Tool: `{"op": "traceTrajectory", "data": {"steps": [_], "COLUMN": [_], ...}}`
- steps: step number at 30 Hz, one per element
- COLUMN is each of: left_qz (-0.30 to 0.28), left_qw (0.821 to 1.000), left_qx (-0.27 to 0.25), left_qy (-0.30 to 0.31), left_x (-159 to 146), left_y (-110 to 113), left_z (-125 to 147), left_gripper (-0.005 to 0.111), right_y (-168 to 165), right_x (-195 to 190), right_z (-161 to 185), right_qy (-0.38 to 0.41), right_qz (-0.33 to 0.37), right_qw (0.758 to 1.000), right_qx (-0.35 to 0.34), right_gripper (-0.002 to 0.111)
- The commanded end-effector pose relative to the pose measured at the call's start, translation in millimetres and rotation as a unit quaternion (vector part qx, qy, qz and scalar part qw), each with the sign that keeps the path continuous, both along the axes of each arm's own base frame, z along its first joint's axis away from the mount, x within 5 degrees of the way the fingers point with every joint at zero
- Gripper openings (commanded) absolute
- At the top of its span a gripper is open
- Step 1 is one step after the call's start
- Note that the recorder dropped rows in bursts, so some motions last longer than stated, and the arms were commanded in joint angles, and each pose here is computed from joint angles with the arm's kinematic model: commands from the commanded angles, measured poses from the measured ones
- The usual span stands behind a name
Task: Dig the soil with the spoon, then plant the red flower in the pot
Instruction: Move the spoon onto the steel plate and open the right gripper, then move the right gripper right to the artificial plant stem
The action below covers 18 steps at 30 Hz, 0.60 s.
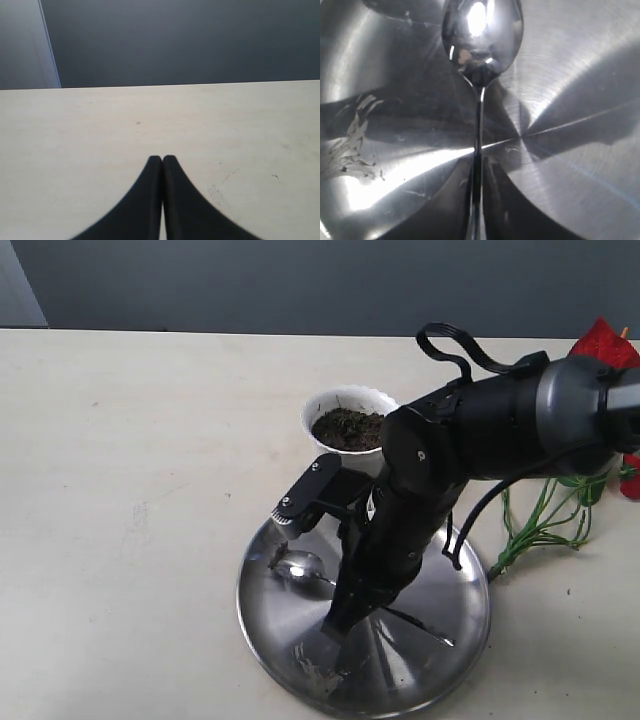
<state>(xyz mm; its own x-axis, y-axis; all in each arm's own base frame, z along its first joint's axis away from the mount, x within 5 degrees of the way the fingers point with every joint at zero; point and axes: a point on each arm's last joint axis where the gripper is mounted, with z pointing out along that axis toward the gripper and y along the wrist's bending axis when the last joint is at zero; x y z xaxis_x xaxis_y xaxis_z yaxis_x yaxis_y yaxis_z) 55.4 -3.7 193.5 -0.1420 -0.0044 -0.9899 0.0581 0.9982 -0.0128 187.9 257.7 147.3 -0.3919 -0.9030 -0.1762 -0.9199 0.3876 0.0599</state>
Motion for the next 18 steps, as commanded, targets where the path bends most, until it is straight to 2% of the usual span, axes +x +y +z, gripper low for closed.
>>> {"op": "traceTrajectory", "data": {"steps": [1,3,8,11,13,14,15,16,17,18], "left_qz": [-0.001,-0.001,-0.001,-0.001,-0.001,-0.001,-0.001,-0.001,-0.001,-0.001], "left_qw": [1.0,1.0,1.0,1.0,1.0,1.0,1.0,1.0,1.0,1.0], "left_qx": [-0.001,-0.001,-0.001,-0.001,-0.001,-0.001,-0.001,-0.001,-0.001,-0.001], "left_qy": [-0.006,-0.006,-0.006,-0.006,-0.006,-0.006,-0.006,-0.006,-0.006,-0.006], "left_x": [0,0,0,0,0,0,0,0,0,0], "left_y": [0,0,0,0,0,0,0,0,0,0], "left_z": [0,0,0,0,0,0,0,0,0,0], "left_gripper": [0.0,0.0,0.0,0.0,0.0,0.0,0.0,0.0,0.0,0.0], "right_y": [-2,-2,-3,-7,-14,-24,-29,-44,-52,-70], "right_x": [0,0,1,-2,0,4,6,11,12,12], "right_z": [-2,-2,4,36,67,89,97,118,125,141], "right_qy": [0.002,0.001,-0.007,-0.036,-0.089,-0.145,-0.169,-0.235,-0.255,-0.298], "right_qz": [0.001,0.001,0.007,-0.008,-0.056,-0.109,-0.132,-0.188,-0.214,-0.277], "right_qw": [1.0,1.0,1.0,0.999,0.992,0.98,0.972,0.95,0.939,0.911], "right_qx": [-0.003,-0.002,-0.001,0.035,0.072,0.088,0.091,0.09,0.081,0.063], "right_gripper": [0.025,0.029,0.029,0.029,0.029,0.029,0.029,0.029,0.029,0.029]}}
